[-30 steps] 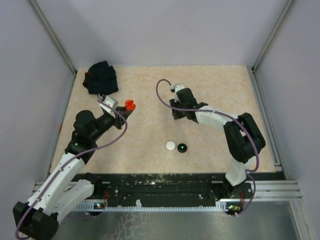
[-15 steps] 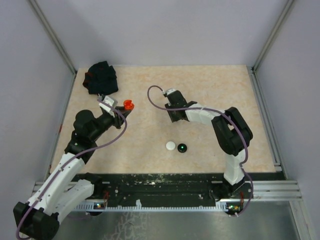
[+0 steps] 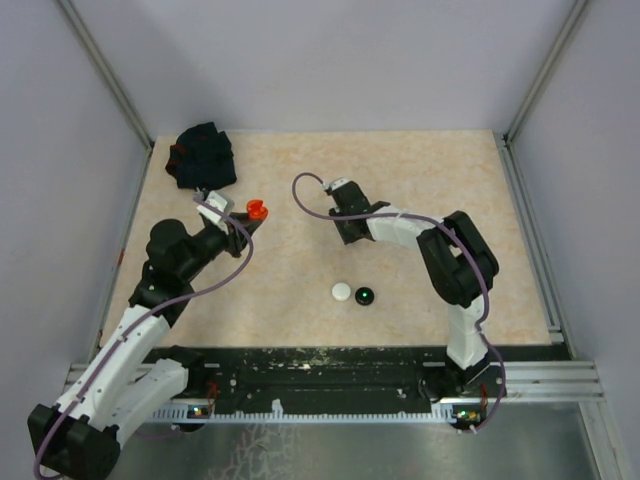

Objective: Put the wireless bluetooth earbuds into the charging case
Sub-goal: Pick up the earbud from the center of the board.

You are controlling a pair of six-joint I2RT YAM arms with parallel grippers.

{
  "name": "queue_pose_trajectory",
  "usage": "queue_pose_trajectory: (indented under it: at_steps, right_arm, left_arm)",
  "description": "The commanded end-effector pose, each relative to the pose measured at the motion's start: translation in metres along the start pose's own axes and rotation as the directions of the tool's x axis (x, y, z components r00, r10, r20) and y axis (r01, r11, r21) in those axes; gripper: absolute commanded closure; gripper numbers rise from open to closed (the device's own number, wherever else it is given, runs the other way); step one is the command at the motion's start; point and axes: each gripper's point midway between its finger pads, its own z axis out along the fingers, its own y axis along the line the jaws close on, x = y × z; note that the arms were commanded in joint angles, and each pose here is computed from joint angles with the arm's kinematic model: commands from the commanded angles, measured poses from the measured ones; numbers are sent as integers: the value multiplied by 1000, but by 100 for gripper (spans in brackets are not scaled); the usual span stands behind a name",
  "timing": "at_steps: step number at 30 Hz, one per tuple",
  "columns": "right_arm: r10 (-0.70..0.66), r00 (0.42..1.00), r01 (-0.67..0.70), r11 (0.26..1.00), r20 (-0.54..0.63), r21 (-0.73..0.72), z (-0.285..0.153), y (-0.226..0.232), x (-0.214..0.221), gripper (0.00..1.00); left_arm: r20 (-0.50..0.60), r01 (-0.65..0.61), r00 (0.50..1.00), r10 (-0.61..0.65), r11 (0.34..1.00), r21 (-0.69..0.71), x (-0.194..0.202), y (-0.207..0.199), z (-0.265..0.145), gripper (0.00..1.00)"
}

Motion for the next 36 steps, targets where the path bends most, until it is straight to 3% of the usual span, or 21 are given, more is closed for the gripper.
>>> queue_pose_trajectory:
  at_steps: [1,22,25,36]
  right_arm:
    - [-15,1000,15,1000,7,20,2,1,-8,71]
    - [-7,999,8,999,-34,36,-13,2,4,72]
    - [-1,999,3,999,-39,34,-14,2,5,76]
    - [40,997,-37,998,63,-41,-48,10,-22,82]
  left_arm:
    - [41,-2,999,2,1000,8,-18,0,-1,100]
    - [48,5,999,-6,1000,16,-19,0,-2,100]
    - [48,7,999,-8,1000,21,-18,-1,-1,100]
    - [85,-7,996,0,996,85,-23,-12,-3,100]
